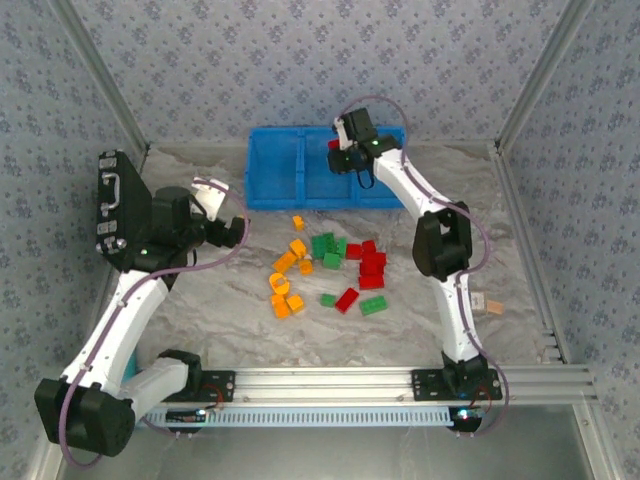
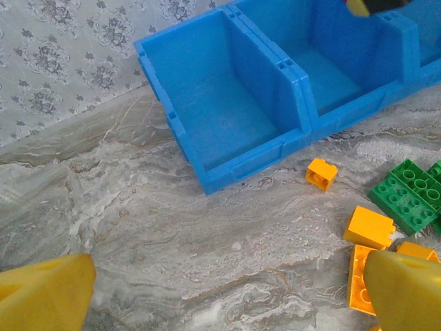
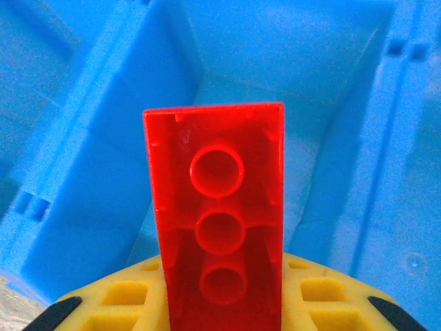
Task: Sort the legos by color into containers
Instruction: Place the lego in the container, then pick up the lego from the center of the table, then place the lego in the container.
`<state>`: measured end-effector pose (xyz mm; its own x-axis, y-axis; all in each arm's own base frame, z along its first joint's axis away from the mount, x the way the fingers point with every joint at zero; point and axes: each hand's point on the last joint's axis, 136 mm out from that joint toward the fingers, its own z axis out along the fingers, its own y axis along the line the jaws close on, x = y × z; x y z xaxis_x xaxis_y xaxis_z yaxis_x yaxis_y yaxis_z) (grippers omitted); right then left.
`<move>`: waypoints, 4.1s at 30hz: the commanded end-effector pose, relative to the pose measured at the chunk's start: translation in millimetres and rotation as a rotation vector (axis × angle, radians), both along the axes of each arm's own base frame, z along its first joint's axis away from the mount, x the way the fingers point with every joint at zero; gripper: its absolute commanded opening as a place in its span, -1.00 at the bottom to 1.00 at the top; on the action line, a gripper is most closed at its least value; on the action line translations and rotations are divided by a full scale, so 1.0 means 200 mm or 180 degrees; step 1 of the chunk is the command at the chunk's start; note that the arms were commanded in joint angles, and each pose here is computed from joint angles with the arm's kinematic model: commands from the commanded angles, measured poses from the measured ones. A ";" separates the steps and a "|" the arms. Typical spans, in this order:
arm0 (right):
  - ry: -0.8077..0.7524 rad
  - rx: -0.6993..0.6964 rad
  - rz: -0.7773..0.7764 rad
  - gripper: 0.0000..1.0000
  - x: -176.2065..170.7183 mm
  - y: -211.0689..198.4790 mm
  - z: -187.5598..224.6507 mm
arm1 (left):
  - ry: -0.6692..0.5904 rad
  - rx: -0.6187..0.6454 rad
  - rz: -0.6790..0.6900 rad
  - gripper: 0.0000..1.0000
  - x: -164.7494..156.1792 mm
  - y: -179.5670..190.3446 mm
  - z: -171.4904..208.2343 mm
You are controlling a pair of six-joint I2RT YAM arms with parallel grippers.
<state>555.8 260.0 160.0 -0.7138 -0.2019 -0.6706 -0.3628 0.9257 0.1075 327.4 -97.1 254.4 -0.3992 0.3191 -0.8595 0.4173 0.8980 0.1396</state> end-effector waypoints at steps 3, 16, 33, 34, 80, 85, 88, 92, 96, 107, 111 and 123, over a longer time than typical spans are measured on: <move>0.0071 -0.0016 0.0123 -0.25 -0.01 0.07 -0.08 | -0.0068 -0.0004 0.0005 1.00 0.00 0.01 0.02; -0.0053 0.0003 0.0203 0.22 -0.17 0.03 0.13 | -0.0064 0.0020 0.0002 1.00 -0.01 0.01 0.03; 0.1020 0.0451 -0.0283 0.62 -1.08 0.08 -0.13 | -0.0047 0.0022 0.0039 1.00 0.00 0.02 0.00; 0.1069 0.0434 -0.0285 0.62 -1.11 0.09 -0.16 | -0.0048 0.0017 0.0038 1.00 0.00 0.02 0.00; 0.1064 -0.0413 -0.0105 -0.22 -1.15 0.11 -0.33 | -0.0058 0.0090 0.0072 1.00 -0.01 0.04 -0.02; 0.0557 -0.0437 0.0249 -0.22 -1.02 0.21 -0.04 | -0.0088 0.0119 0.0086 1.00 -0.02 0.05 -0.02; 0.0283 -0.0484 0.0363 -0.21 -0.91 0.27 0.08 | -0.0107 0.0117 0.0084 1.00 -0.01 0.05 -0.02; -0.0043 -0.0445 0.0452 -0.21 -0.68 0.37 0.19 | -0.0093 0.0129 0.0086 1.00 -0.01 0.05 -0.02; -0.0301 -0.0431 0.0589 -0.21 -0.49 0.49 0.20 | -0.0147 0.0125 0.0120 1.00 -0.01 0.06 -0.01; -0.0708 -0.0418 0.0765 -0.18 -0.11 0.66 0.11 | 0.0094 -0.0025 0.0045 1.00 -0.02 0.02 -0.11; -0.0787 -0.0395 0.0861 -0.15 -0.10 0.68 0.12 | 0.0322 0.0051 0.0078 1.00 -0.02 0.02 -0.22; -0.1028 -0.0187 0.1118 0.09 -0.05 0.79 0.14 | 0.0875 0.0024 -0.0196 1.00 -0.07 -0.15 -0.45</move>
